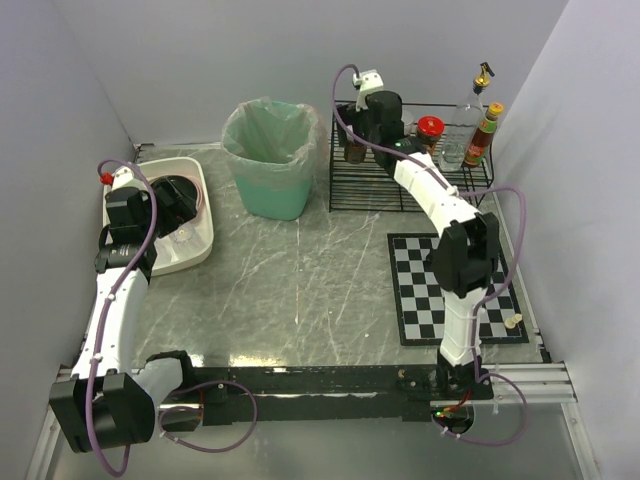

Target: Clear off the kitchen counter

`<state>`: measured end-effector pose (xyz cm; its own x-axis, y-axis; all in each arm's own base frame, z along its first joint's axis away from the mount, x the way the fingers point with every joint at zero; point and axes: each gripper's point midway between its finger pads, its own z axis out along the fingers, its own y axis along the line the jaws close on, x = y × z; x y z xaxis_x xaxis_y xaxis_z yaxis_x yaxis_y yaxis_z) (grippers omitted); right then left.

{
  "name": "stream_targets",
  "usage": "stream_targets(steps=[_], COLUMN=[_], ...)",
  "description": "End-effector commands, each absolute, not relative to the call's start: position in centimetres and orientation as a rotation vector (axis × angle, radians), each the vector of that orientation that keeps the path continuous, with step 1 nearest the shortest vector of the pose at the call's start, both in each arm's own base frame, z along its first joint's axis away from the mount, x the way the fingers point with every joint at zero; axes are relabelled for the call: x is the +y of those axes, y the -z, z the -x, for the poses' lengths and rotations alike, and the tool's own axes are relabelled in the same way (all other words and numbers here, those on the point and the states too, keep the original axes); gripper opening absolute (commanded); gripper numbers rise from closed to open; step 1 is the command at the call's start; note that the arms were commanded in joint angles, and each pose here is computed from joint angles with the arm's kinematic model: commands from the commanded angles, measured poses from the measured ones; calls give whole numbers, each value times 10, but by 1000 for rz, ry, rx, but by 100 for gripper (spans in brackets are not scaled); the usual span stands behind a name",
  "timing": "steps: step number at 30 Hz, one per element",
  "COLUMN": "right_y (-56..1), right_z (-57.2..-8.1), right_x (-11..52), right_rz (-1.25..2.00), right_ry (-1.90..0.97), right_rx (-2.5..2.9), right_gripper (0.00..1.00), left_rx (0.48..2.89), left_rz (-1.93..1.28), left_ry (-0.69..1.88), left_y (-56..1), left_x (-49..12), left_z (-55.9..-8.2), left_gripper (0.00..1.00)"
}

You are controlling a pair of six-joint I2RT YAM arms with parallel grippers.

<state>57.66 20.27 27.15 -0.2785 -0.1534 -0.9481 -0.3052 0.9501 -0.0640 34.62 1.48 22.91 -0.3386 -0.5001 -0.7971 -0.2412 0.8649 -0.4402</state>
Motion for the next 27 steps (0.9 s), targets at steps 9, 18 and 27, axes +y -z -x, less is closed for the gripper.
stream_targets(steps=[9,18,27], right_y=[-470,-445,-353], right_z=[-499,-368,-299], right_x=[203,222,190], right_rz=[298,384,309], right_ry=[12,-500,-558], right_rx=[1318,1349,1516], right_gripper=[100,100,100], left_rx=[1871,1867,1842], left_rz=[517,544,548], left_ry=[302,296,270], left_y=[-250,-251,-257], left_x=[16,18,22], left_z=[-353,-354,-351], left_gripper=[99,99,99])
